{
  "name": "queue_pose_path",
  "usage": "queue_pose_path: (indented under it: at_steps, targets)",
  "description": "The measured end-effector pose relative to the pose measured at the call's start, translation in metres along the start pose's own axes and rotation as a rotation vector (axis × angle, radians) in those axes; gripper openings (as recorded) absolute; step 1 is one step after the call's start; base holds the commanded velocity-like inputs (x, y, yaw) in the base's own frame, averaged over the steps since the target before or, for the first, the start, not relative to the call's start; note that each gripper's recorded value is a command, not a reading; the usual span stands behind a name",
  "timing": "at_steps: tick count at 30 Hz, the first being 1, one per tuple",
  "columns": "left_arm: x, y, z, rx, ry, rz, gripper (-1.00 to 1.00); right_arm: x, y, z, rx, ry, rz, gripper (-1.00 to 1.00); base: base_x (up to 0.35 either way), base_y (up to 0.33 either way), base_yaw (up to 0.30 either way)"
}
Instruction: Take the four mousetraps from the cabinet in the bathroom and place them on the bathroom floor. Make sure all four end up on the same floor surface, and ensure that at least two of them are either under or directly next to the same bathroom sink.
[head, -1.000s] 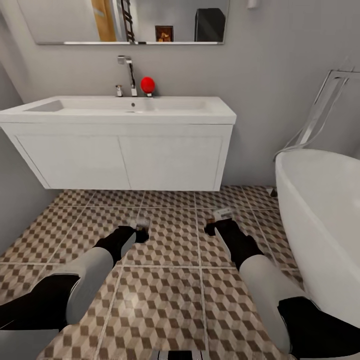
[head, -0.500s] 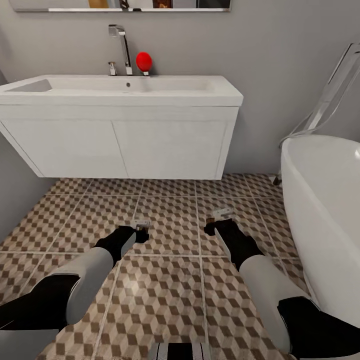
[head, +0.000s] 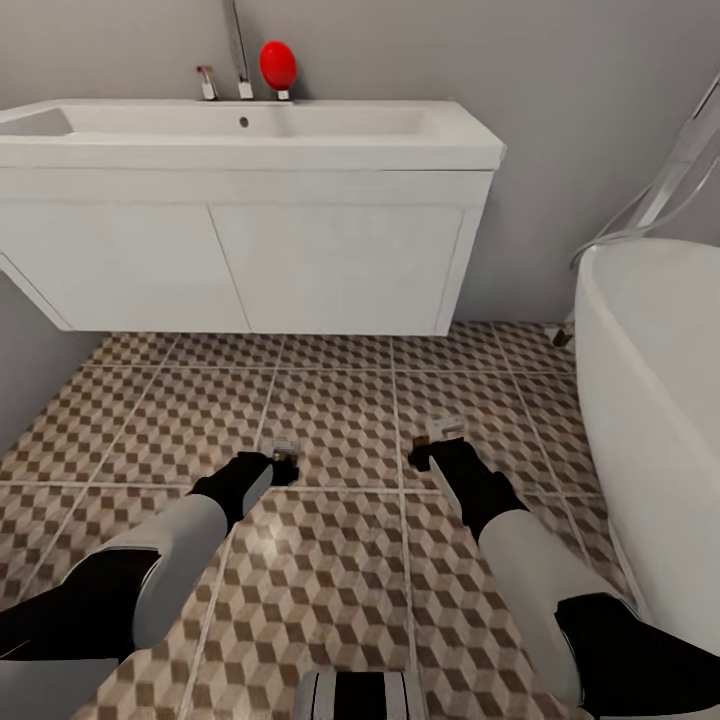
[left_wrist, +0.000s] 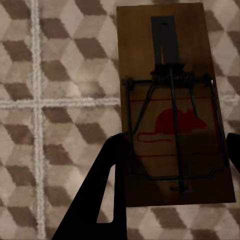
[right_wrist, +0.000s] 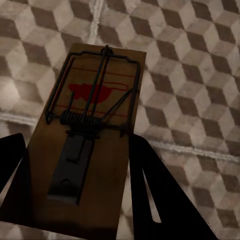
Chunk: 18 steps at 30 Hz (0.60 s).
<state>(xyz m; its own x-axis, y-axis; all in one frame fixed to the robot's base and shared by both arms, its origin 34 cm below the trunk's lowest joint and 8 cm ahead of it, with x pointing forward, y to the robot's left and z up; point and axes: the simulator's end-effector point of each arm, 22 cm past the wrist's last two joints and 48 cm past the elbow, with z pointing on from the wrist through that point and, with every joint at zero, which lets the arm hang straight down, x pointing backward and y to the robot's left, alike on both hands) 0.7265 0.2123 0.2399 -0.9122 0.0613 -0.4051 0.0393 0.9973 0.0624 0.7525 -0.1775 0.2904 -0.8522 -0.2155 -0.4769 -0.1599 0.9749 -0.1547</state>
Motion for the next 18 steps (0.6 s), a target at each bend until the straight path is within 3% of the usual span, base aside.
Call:
queue_pose_path:
  at_steps: [18]
  targets:
    - [0.053, -0.007, 0.048, 0.008, 0.092, 0.003, -1.0, 0.055, 0.015, 0.047, -0.022, 0.1, -0.006, -1.0, 0.0, 0.0, 0.0]
